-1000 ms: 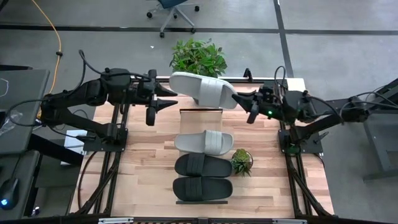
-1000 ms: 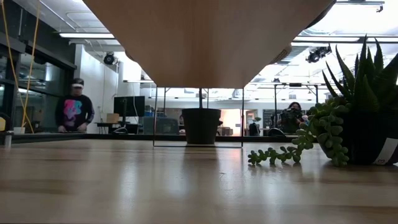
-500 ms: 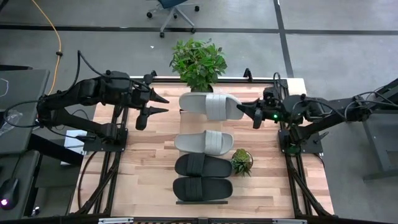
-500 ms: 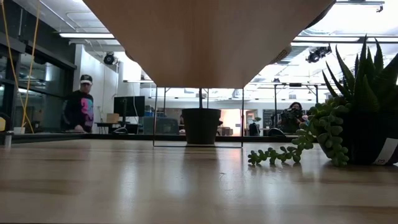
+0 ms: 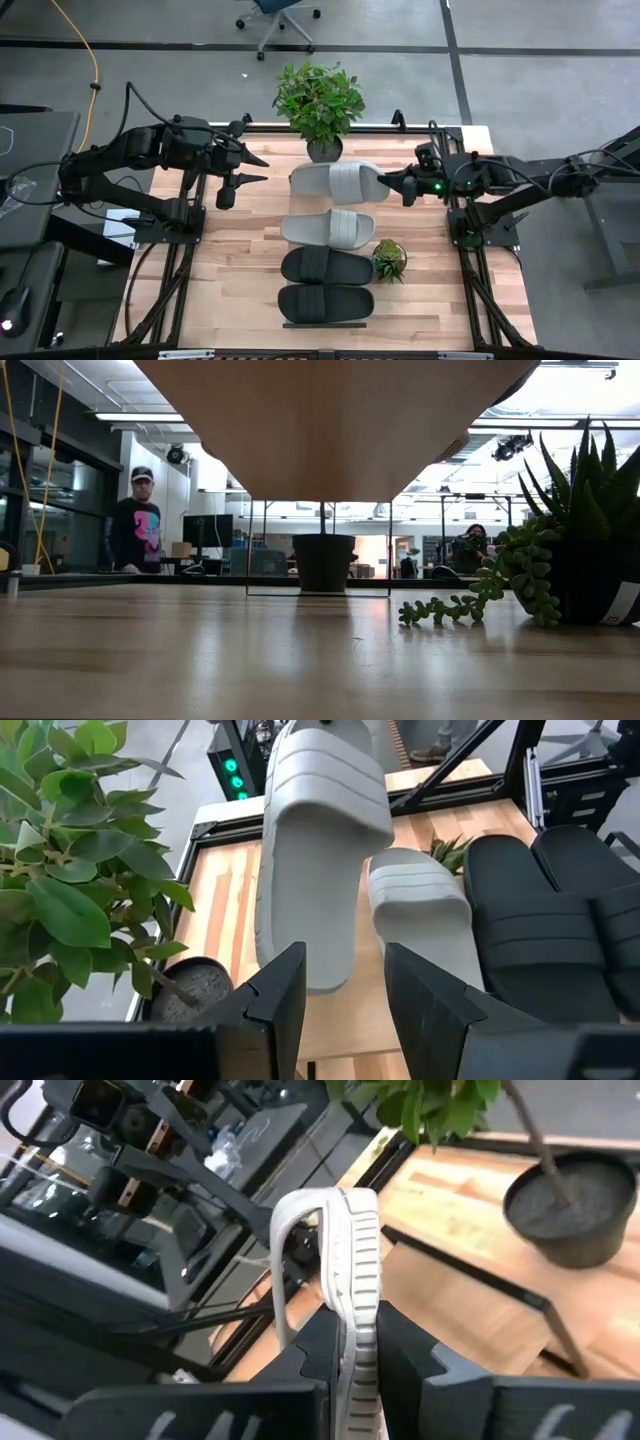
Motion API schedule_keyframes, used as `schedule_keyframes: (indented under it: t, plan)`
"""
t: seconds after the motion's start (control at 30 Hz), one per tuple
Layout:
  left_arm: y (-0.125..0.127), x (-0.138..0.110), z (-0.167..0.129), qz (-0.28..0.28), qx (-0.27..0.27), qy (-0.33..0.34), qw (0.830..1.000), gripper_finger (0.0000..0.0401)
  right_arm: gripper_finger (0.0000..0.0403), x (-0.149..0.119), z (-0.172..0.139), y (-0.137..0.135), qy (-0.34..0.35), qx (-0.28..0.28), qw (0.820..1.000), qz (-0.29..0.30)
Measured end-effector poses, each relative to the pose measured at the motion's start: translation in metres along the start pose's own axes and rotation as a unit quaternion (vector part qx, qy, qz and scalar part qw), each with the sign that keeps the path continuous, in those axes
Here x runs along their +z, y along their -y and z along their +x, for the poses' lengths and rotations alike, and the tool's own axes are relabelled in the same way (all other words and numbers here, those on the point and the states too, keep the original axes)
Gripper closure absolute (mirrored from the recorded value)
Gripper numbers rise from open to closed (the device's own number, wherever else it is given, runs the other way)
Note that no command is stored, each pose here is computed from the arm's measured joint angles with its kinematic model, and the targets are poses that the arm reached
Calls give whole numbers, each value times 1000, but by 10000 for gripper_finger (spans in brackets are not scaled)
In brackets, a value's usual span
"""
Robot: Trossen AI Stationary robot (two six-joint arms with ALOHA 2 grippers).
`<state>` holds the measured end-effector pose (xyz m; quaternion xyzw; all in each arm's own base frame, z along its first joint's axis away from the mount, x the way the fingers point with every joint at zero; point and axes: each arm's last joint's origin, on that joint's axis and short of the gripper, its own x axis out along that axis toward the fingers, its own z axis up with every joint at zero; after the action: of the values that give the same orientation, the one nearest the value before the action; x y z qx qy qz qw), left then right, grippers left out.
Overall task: Pick and place slides into the shelf
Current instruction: Put the gray slide into the shelf
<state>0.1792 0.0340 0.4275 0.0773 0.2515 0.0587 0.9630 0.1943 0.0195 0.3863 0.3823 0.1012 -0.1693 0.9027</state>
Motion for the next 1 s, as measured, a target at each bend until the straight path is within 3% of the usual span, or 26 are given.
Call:
schedule_keyframes:
  t: [0.5, 0.67, 1.0]
  plan:
    - [3, -6, -6, 13, -10, -21, 1000, 274, 378, 19, 19, 27, -43, 29, 995, 87]
    - [10, -6, -16, 24, -9, -10, 1000, 274, 378, 11, 34, 39, -38, 69, 989, 125]
    - [18, -5, -27, 36, -9, 5, 999, 274, 378, -18, 55, 66, -35, 75, 979, 184]
